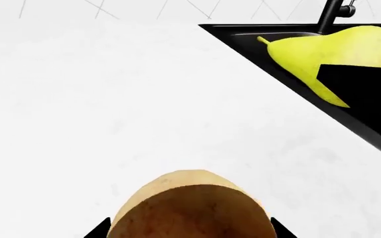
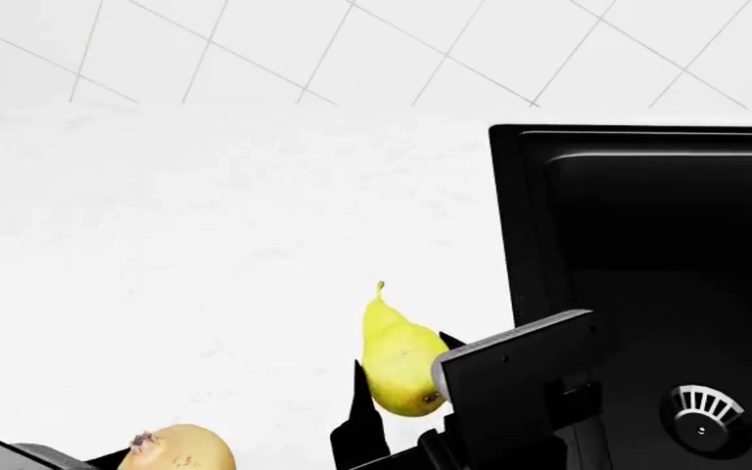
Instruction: There is a mixed pile of frozen fruits and vegetables on the counter. Locate all the frozen vegetables and place the items in a bowl on the counter. Take all the frozen fruits and defrost them in a running sink.
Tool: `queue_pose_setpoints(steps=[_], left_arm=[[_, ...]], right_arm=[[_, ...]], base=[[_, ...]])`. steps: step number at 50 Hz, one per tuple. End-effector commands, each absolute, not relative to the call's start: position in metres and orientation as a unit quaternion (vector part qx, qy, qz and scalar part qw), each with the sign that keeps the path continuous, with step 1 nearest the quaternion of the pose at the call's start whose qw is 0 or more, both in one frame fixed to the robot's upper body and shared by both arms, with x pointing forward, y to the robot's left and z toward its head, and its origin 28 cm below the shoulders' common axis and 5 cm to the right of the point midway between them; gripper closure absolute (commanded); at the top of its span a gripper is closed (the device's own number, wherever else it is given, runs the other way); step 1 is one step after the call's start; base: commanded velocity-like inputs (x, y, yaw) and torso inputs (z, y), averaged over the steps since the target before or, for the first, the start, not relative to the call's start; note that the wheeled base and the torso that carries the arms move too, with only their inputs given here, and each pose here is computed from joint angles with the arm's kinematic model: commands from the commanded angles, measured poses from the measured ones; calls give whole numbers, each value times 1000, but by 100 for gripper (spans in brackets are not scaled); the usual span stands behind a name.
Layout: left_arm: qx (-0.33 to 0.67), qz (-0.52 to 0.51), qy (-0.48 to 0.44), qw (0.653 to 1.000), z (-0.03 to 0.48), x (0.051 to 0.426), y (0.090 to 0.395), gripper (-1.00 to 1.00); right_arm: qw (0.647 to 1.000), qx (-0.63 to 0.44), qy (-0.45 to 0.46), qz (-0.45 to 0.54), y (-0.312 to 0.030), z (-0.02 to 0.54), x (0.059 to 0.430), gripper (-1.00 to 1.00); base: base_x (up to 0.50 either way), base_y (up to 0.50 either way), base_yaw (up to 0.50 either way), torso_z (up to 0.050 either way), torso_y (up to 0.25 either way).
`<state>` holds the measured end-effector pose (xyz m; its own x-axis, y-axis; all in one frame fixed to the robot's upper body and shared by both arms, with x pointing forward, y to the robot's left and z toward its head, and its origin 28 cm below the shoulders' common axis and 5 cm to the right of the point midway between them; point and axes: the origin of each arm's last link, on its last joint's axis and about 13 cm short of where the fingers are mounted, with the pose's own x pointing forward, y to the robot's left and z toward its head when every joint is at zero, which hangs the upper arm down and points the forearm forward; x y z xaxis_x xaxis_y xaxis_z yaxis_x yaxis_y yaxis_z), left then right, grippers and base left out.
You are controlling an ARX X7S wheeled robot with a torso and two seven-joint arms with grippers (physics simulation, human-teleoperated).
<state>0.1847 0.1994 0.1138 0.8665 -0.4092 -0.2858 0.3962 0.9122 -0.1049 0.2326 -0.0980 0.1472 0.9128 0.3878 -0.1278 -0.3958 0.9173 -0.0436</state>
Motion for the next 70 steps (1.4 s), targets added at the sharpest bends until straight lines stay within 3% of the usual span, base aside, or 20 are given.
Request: queue_pose_setpoints(steps=[1, 15, 16, 28, 49, 58, 70], left_arm=[[-15, -218, 161, 963, 108, 187, 195, -100], [-21, -221, 152, 963, 112, 182, 194, -100], [-25, -221, 149, 963, 114, 181, 194, 100], [-28, -203, 106, 973, 130, 176, 193, 100], [-17, -108, 9, 994, 173, 172, 221, 100], [-2, -50, -19, 999, 180, 177, 235, 100], [4, -30, -37, 999, 183, 178, 238, 100]], right_arm=[[977, -42, 55, 202, -99, 144, 231, 100], [979, -46, 46, 195, -100, 143, 230, 100], [979, -42, 47, 194, -100, 144, 229, 100], [980, -30, 39, 195, -106, 146, 222, 100], [991, 35, -10, 131, -123, 173, 197, 100], [999, -28, -9, 29, -149, 167, 185, 100], [999, -28, -30, 3, -152, 180, 180, 100]], base=[[0, 0, 0, 0, 0], [0, 0, 0, 0, 0], [0, 0, 0, 0, 0], [0, 0, 0, 0, 1], [0, 0, 0, 0, 0], [0, 0, 0, 0, 1], [0, 0, 0, 1, 0]])
